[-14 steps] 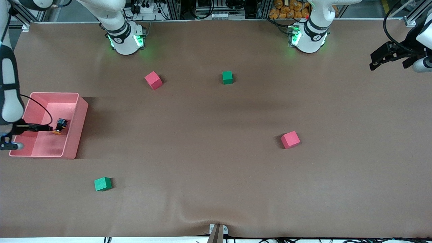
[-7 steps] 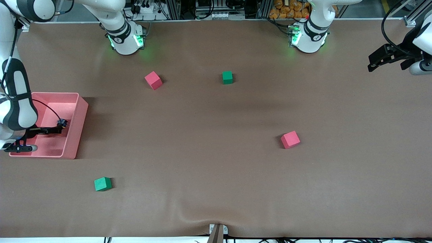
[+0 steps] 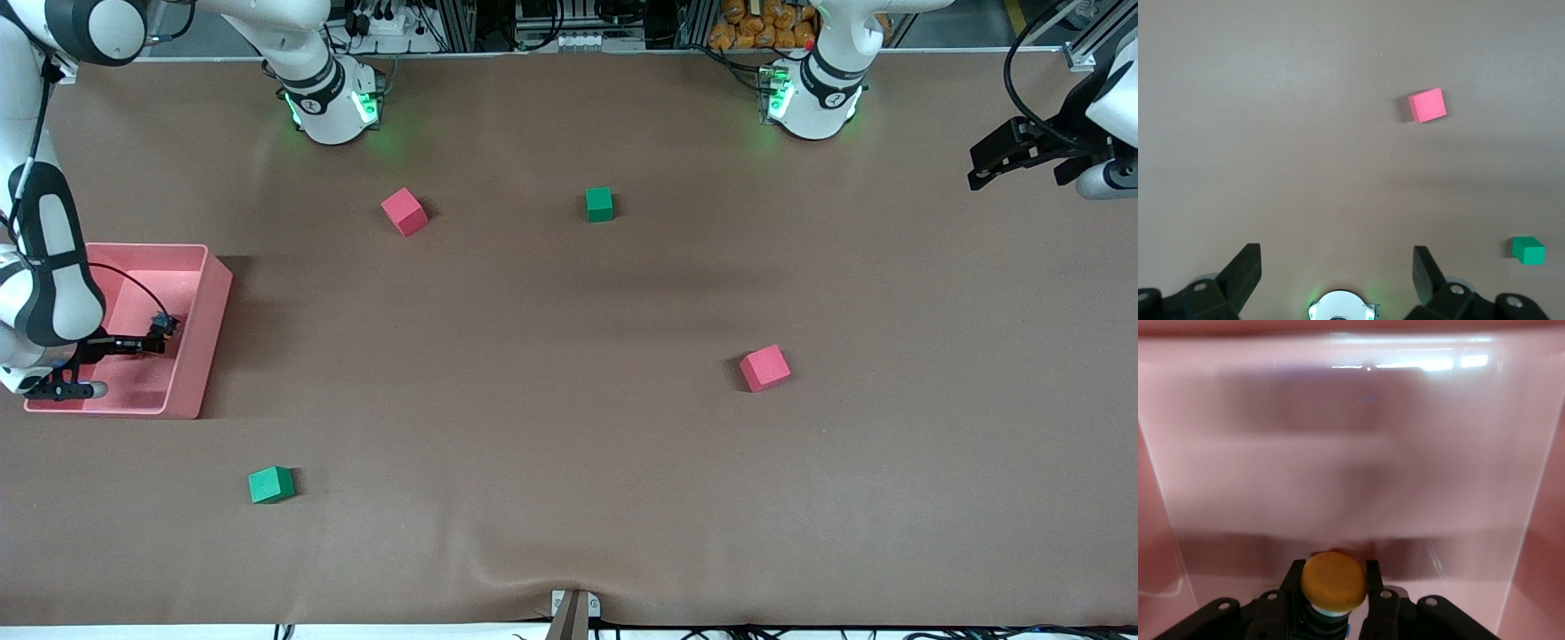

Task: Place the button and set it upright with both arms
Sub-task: 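Grasp the yellow button with the right gripper and lift it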

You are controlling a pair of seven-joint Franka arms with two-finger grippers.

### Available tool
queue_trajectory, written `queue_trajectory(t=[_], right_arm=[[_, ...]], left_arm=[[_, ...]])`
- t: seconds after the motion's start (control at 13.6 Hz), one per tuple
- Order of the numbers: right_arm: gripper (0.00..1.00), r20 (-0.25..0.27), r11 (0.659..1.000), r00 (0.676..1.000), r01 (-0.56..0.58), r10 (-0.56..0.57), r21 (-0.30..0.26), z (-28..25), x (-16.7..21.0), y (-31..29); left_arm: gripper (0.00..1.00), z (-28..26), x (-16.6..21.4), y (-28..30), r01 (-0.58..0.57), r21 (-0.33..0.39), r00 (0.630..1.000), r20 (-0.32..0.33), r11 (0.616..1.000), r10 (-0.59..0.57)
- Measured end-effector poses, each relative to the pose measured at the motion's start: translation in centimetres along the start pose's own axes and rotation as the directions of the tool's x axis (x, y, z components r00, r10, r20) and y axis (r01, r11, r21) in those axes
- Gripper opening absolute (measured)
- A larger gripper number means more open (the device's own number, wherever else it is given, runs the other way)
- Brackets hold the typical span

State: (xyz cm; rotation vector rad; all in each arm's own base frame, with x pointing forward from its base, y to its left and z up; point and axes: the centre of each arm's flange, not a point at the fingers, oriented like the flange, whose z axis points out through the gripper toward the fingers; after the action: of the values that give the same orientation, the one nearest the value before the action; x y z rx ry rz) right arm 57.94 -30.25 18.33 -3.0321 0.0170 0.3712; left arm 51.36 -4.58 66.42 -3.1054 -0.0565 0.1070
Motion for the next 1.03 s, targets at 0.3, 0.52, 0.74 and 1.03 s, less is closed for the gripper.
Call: queue_trajectory(t=[0.3, 0.52, 0.74, 1.03], right_arm=[[0.4, 0.046, 0.999, 0.999, 0.015, -0.016, 0.032, -2.6, 0.6, -0.7], [0.4, 0.081, 0.997, 0.995, 0.05, -0.055, 0.055, -10.2, 1.7, -3.0], [0.4, 0.097, 0.996, 0.993, 0.067, -0.072, 0.054, -17.0, 1.9, -7.6], [0.4, 0.13, 1.0, 0.991, 0.015, -0.015, -0.004, -21.5, 3.3, -24.2]], left_arm=[[1.0, 0.3, 0.2, 0.0, 0.0, 0.0, 1.0, 0.005, 1.0, 0.0], [1.0, 0.8, 0.6, 0.0, 0.001, 0.001, 1.0, 0.015, 1.0, -0.001], [1.0, 0.9, 0.7, -0.1, 0.002, 0.001, 1.0, 0.017, 1.0, -0.002], [1.0, 1.1, 0.9, -0.1, 0.004, 0.001, 1.0, 0.022, 1.0, -0.004]])
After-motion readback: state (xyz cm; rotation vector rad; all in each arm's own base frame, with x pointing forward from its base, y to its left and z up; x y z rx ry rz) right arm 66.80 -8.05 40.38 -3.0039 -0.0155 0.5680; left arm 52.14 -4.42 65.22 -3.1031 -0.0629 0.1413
